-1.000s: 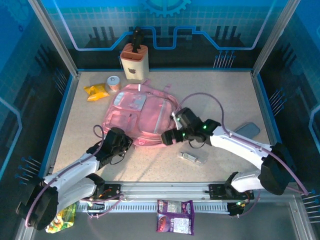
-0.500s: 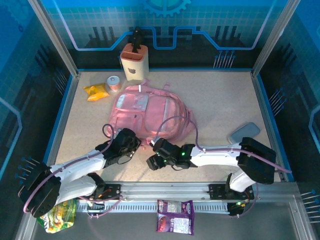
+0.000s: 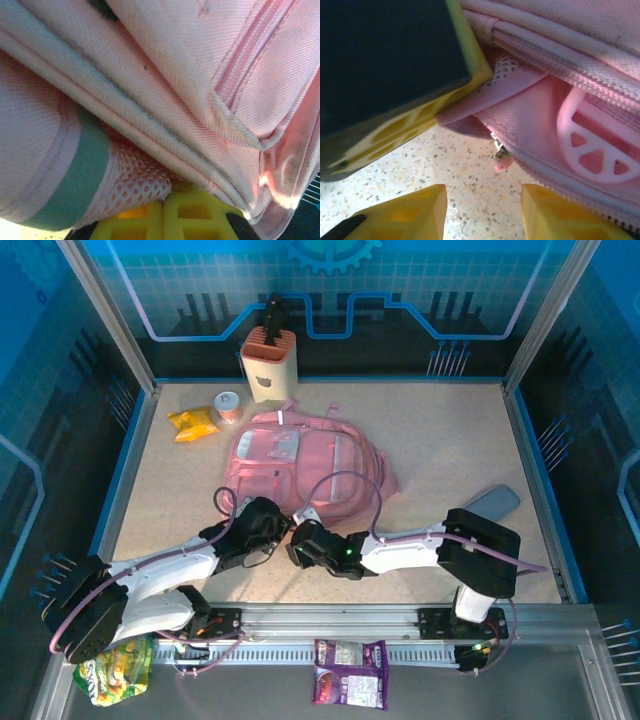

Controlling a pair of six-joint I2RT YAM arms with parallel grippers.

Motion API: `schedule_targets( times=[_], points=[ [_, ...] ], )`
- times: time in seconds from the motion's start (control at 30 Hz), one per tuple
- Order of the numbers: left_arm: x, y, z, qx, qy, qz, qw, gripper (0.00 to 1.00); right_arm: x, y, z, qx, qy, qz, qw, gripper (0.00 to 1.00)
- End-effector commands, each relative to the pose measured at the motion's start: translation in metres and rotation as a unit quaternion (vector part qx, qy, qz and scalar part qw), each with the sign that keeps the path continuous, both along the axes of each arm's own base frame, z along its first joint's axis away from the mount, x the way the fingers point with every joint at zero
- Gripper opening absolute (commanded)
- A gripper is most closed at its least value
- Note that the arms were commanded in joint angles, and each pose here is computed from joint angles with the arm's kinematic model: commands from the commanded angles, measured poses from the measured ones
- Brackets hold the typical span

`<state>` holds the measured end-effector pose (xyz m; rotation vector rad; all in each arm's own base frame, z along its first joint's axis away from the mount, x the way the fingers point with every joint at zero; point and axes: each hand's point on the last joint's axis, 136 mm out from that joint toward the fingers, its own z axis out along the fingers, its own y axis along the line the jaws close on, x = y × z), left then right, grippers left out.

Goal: Pack the student bag

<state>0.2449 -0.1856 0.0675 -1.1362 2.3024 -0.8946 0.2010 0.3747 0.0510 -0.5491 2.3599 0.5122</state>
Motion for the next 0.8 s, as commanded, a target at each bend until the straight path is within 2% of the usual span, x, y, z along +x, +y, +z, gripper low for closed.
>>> schedule_targets(
  times=[0.0,0.23,0.47,0.57,0.63,0.77],
  points=[
    [0.016,-0.024,0.042,-0.056,-0.056,-0.011,0.997,0.0,0.018,0.003,0.005,0.008,-0.03,-0.033,0.999,0.42],
    [0.017,-0.028,0.042,-0.056,-0.056,-0.014,0.997,0.0,0.03,0.024,0.019,0.036,-0.064,-0.022,0.997,0.39],
    [0.017,-0.026,0.039,-0.053,-0.056,-0.012,0.997,0.0,0.041,0.018,0.021,0.029,-0.087,-0.039,0.995,0.35],
    [0.016,-0.025,0.04,-0.047,-0.057,-0.012,0.997,0.0,0.04,0.013,0.016,0.012,-0.085,-0.039,0.996,0.26],
    [0.016,-0.023,0.039,-0.041,-0.057,-0.011,0.997,0.0,0.041,0.017,0.023,0.033,-0.095,-0.034,0.994,0.19],
    [0.016,-0.017,0.037,-0.031,-0.056,-0.003,0.998,0.0,0.034,0.007,0.014,0.013,-0.089,-0.027,0.996,0.08]
  ],
)
